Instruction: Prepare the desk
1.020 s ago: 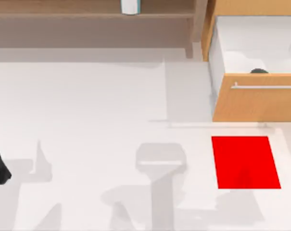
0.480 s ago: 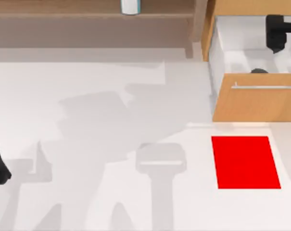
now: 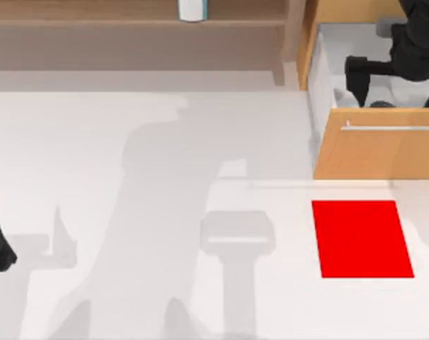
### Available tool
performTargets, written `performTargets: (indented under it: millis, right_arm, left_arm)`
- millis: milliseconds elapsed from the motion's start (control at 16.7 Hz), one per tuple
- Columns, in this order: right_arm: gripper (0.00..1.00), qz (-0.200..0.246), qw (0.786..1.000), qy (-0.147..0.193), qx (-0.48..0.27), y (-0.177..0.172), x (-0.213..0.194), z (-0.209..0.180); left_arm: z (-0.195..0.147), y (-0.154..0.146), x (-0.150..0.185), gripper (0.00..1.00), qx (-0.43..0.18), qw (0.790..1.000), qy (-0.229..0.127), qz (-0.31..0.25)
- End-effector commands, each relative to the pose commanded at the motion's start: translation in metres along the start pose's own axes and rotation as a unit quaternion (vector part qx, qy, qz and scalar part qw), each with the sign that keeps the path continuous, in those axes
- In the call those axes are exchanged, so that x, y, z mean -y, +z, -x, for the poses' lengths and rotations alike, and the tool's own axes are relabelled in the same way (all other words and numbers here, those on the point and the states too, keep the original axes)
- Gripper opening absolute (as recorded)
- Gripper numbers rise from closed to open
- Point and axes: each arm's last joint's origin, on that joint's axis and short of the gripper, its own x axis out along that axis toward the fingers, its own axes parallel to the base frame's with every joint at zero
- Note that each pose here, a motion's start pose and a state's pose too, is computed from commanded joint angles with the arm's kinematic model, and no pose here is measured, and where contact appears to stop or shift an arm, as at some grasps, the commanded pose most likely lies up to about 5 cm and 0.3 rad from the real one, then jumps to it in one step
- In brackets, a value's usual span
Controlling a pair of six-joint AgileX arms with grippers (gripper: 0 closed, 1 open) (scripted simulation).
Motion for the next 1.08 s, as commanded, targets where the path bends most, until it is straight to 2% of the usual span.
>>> performTargets:
  millis: [540,780,1080]
  right_arm:
    - [1.00,-0.004,1.000,0.000,-0.006,0.003,0.000,-0.003]
    - [1.00,-0.005,1.000,-0.002,-0.004,-0.014,-0.004,0.044]
    - [1.00,-0.005,1.000,0.002,-0.003,-0.053,-0.016,0.114]
  left_arm:
    - [0.000,0.000,0.000,1.00,0.000,1.000,0.000,0.000]
    - [0.000,0.000,0.000,1.00,0.000,1.000,0.000,0.000]
    - [0.000,0.000,0.000,1.00,0.000,1.000,0.000,0.000]
